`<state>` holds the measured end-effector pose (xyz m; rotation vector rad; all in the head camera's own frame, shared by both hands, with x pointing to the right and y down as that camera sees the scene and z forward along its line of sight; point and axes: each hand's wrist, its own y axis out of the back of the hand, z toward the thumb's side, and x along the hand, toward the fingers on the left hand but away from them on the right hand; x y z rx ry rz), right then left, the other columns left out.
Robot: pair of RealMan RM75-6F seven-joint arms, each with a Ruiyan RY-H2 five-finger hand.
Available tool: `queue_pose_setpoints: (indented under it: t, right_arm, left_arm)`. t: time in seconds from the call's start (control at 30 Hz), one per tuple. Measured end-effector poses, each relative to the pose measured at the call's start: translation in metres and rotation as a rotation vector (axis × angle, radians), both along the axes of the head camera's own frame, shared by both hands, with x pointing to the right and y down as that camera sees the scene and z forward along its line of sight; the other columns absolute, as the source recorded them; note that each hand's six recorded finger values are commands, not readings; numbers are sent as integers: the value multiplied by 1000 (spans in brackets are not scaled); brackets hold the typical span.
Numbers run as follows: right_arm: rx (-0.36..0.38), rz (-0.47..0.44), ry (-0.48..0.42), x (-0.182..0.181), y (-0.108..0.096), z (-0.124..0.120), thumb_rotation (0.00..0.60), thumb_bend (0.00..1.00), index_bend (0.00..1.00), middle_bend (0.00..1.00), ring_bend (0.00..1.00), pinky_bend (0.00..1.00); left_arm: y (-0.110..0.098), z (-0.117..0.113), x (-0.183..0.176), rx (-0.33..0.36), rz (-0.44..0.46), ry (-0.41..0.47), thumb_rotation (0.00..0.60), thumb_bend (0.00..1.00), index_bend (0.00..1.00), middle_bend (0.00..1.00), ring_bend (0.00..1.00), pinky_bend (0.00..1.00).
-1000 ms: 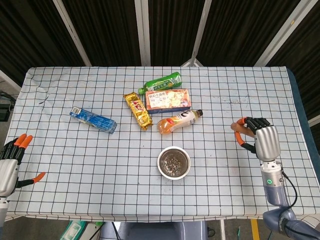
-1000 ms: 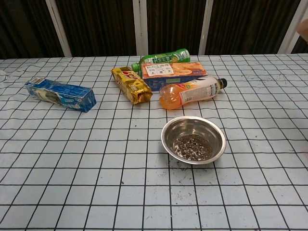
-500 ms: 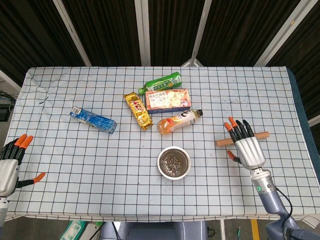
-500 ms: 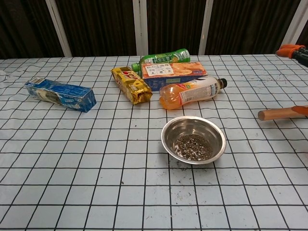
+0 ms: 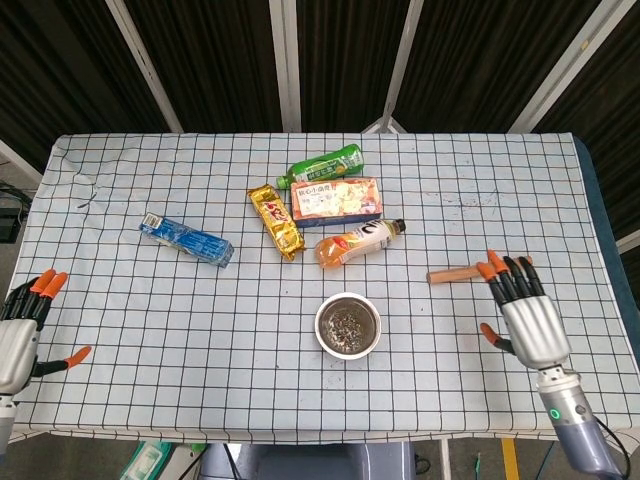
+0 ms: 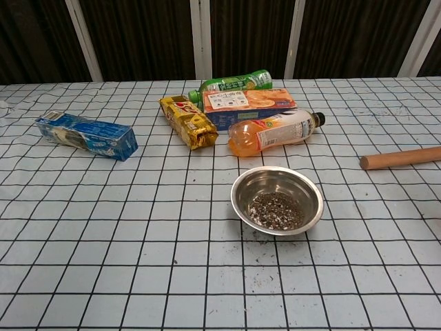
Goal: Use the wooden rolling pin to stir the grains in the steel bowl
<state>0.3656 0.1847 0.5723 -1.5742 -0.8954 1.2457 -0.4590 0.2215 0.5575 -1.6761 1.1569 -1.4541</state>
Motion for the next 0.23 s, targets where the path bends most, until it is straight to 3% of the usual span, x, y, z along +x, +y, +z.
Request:
queue_pose_setpoints:
  t: [0.23]
  right_arm:
    - [24, 162, -46, 46, 27, -28, 600, 271, 0, 0, 0, 0]
  left_arm:
    - [-1, -2, -2, 22, 18, -21, 600, 90, 0, 0, 0, 0]
